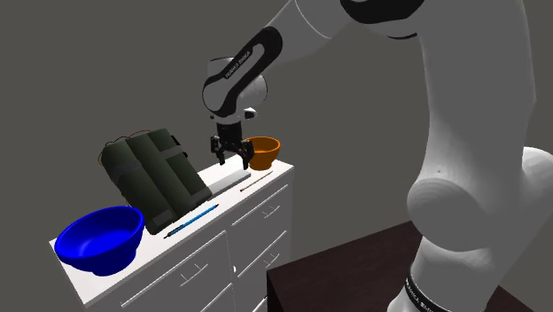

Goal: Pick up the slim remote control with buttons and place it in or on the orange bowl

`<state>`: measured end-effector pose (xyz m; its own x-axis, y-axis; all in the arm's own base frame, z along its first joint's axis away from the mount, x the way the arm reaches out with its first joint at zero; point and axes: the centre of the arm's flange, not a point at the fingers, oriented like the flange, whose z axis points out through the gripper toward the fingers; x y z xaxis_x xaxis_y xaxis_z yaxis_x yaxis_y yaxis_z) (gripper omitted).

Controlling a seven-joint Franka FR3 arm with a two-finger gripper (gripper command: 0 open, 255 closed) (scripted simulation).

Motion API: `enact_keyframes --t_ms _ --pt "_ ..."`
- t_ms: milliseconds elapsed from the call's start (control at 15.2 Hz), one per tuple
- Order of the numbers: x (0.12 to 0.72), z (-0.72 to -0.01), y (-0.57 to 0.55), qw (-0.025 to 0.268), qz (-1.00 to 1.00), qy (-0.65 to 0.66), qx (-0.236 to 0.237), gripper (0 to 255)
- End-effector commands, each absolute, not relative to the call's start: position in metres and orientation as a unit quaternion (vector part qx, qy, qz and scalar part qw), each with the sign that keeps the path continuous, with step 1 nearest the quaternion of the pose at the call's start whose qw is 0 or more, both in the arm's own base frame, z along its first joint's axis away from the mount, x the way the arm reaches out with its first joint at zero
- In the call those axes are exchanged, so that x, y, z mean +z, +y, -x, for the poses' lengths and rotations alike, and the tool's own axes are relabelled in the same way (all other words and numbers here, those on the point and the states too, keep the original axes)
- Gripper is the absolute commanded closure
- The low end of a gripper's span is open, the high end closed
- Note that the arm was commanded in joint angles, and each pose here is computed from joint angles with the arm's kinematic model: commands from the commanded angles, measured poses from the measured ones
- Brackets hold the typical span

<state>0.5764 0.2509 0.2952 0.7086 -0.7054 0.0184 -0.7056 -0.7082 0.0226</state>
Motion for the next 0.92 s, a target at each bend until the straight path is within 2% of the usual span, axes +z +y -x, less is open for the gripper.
enact_keyframes --t_ms 0,198,858 --pt "0.277 -0.593 0.259 0.013 -0.917 -0.398 0.003 0" --pt "0.252 -0.621 0.272 0.01 -0.908 -0.42 0.001 0" --pt "0.212 -0.621 0.271 0.01 -0.908 -0.42 0.001 0"
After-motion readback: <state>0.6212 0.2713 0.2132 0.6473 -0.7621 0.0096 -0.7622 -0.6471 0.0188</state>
